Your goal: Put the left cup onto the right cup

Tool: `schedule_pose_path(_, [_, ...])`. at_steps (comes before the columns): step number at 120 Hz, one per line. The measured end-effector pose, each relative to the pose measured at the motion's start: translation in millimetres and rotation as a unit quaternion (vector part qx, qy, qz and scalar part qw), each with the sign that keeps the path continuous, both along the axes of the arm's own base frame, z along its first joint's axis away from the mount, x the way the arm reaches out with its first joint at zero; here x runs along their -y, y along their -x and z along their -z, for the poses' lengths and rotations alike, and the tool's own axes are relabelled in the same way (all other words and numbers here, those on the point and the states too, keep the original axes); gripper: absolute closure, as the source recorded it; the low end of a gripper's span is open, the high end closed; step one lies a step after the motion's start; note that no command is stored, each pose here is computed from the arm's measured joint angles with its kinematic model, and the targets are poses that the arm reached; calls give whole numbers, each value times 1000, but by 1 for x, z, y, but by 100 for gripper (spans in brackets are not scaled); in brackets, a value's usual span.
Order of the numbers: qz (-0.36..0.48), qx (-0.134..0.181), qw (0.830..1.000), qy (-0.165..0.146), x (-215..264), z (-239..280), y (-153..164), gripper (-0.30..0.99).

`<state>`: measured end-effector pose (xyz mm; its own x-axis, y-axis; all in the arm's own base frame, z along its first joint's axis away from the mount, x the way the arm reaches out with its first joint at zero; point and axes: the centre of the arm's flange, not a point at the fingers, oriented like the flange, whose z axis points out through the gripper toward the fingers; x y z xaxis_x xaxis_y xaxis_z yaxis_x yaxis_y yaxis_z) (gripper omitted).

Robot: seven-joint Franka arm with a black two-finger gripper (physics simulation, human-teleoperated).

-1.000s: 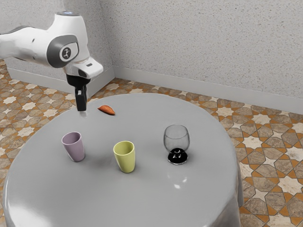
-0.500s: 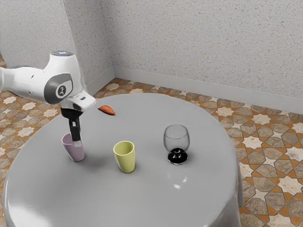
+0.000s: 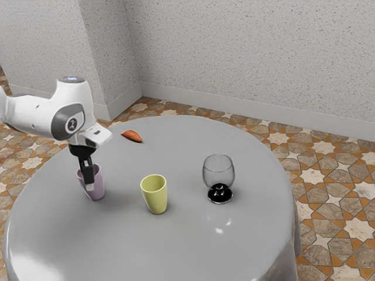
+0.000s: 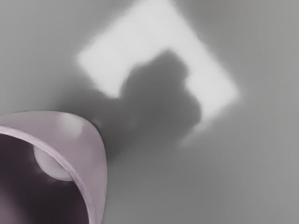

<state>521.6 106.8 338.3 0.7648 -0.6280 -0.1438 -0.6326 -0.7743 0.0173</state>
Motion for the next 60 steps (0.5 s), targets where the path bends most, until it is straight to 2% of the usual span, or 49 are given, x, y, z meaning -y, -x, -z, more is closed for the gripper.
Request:
schedule_pose_path(11, [-6, -2, 1000, -3, -3, 7, 0, 11])
schedule_pose_path(38, [-12, 2, 1000, -14, -11, 15, -4, 55])
schedule_pose_path(60, [-3, 20, 999, -29, -12, 19, -12, 70])
